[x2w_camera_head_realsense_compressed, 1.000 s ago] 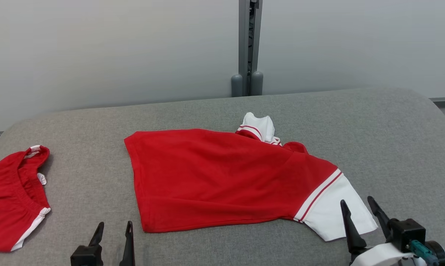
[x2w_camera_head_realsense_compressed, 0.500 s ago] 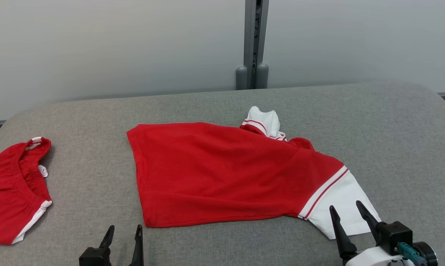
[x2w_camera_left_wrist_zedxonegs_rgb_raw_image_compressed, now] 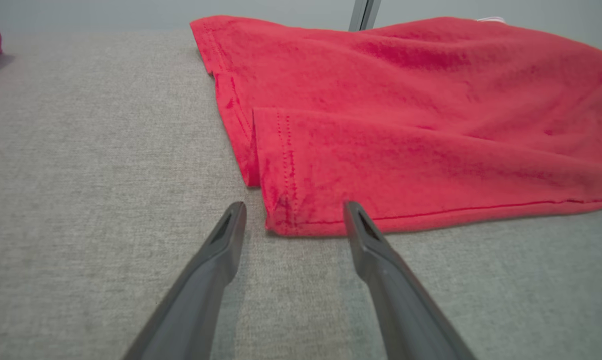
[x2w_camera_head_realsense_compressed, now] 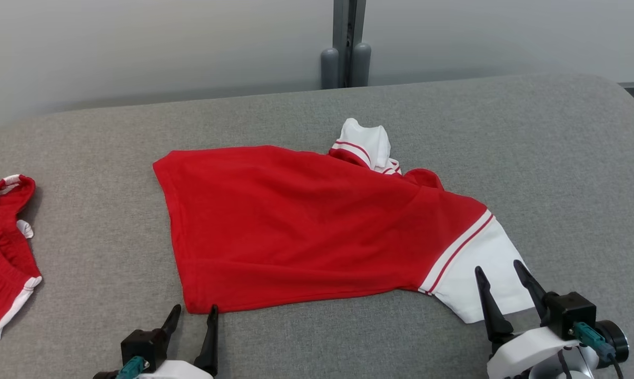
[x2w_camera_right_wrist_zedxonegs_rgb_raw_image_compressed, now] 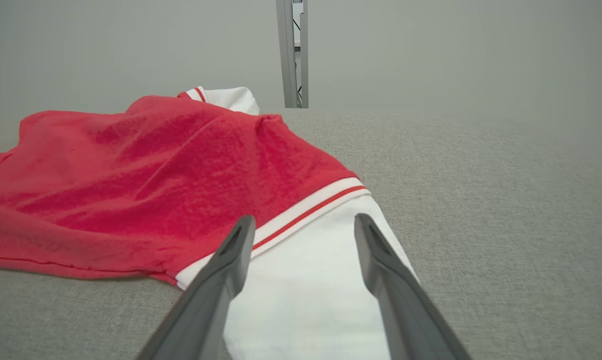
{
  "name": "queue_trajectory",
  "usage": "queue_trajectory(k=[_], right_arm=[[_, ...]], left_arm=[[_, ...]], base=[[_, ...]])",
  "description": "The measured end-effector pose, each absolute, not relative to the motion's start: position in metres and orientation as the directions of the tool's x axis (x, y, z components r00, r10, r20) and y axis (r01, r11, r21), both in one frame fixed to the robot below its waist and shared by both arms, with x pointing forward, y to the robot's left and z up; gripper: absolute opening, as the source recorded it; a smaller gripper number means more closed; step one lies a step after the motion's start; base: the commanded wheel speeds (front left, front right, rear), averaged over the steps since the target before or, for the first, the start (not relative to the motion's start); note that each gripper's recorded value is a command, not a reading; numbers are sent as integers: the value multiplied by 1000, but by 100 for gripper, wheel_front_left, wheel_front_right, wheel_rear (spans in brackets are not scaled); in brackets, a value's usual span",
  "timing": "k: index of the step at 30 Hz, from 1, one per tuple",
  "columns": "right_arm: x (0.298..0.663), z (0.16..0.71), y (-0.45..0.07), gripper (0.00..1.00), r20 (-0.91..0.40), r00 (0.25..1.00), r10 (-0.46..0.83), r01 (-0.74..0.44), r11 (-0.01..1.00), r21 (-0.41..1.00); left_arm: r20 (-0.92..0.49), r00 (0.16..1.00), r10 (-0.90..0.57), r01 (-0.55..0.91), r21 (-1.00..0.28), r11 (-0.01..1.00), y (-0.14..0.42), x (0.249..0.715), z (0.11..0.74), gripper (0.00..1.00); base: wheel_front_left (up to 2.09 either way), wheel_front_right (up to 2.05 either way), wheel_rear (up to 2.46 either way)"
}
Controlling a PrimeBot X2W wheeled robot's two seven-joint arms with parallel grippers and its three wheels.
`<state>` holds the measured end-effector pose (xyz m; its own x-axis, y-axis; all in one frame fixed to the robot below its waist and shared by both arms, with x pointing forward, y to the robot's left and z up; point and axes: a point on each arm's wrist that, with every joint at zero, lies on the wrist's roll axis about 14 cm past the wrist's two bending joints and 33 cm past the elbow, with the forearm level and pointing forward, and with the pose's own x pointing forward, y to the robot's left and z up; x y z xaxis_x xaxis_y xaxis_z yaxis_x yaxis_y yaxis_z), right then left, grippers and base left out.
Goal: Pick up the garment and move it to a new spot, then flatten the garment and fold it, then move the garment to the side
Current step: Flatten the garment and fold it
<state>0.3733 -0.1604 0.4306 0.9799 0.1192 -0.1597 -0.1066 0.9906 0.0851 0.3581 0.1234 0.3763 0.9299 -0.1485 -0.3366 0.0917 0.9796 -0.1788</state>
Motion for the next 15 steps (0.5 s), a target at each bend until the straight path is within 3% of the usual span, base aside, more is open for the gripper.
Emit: queue_trajectory(k=[11,12,15], right_arm=[[374,425,-176,100,-178,981,74,-62,995,74],[374,425,-177,100,-178,981,71,-59,996,74],[374,424,-179,100,-180,982,63,-50,996,74]], left_arm=[[-373,918,-139,63,-208,976,124,367,364,100],[-375,916,-143,66,-212,975,124,367,363,92],[-377,914,-149,67,-224,972,123,368,362,41]], base=[[0,0,0],[0,0,0],[0,0,0]])
